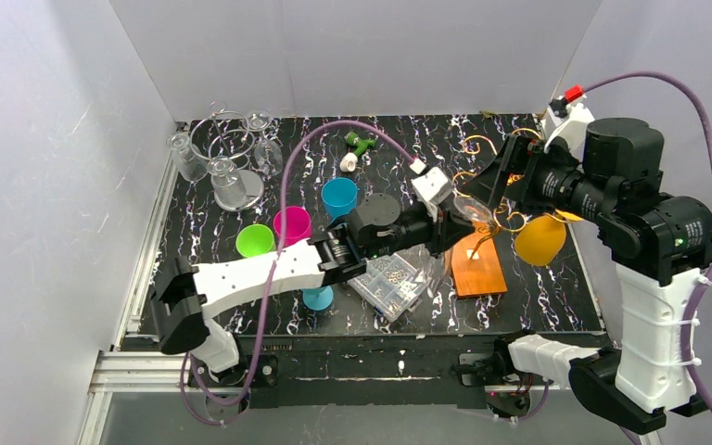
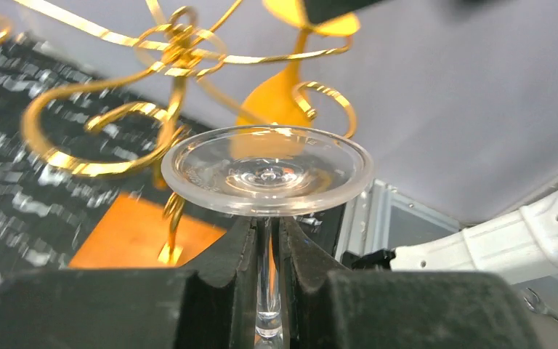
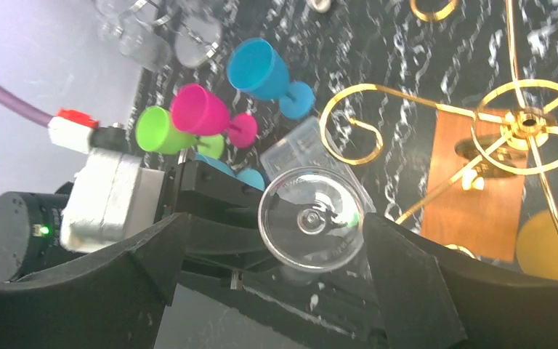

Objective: Take the wine glass off the wine glass rack
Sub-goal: Place the wine glass at the center of the board.

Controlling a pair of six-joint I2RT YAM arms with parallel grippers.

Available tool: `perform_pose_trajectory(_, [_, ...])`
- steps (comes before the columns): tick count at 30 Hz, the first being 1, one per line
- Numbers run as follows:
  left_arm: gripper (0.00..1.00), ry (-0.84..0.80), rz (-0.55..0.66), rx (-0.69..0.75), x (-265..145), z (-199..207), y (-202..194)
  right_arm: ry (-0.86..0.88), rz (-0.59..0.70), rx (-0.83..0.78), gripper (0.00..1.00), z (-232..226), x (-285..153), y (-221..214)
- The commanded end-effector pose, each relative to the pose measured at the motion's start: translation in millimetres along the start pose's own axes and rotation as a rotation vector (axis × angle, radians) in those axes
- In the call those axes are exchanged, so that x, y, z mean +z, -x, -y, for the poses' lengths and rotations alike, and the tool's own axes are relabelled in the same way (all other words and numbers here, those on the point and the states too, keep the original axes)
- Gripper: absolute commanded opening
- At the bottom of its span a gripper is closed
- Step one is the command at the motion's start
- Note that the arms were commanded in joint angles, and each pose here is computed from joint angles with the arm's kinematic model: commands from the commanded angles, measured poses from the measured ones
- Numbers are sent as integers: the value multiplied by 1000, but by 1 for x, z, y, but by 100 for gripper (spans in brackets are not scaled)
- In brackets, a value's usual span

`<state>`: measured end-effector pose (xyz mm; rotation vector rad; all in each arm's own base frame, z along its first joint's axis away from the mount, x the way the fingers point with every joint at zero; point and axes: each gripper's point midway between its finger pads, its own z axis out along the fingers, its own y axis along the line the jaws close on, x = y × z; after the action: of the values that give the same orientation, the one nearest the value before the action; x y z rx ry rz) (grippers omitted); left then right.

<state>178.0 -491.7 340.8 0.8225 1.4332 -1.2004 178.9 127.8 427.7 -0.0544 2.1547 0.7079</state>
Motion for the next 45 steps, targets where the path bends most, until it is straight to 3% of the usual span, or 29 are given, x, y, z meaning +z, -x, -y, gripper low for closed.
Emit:
perform_pose_trajectory(1, [0, 310, 89, -82, -63, -27, 75, 164, 182, -53, 98, -39, -24, 43])
perform_pose_trajectory(7, [0, 536, 8, -138, -117, -55, 96, 233, 174, -43, 98, -51, -8, 50])
perform_pose_trajectory(17, [0, 730, 6, -519, -178, -127, 137, 341, 206, -22, 99, -71, 28, 78])
perform_pose_trajectory(25, [0, 654, 227, -1045, -184, -186, 148, 344, 251, -23, 98, -77, 43, 94])
perform_pose_trajectory(29, [0, 631, 308, -1208, -183, -209, 147, 334, 265, -36, 98, -79, 50, 91])
perform_pose_trajectory(39, [0, 623, 410, -1374, -183, -239, 146, 275, 260, -120, 98, -107, 76, 73])
perform_pose_trajectory(45, [0, 593, 450, -1486, -176, -263, 146, 189, 334, -193, 99, -130, 81, 59])
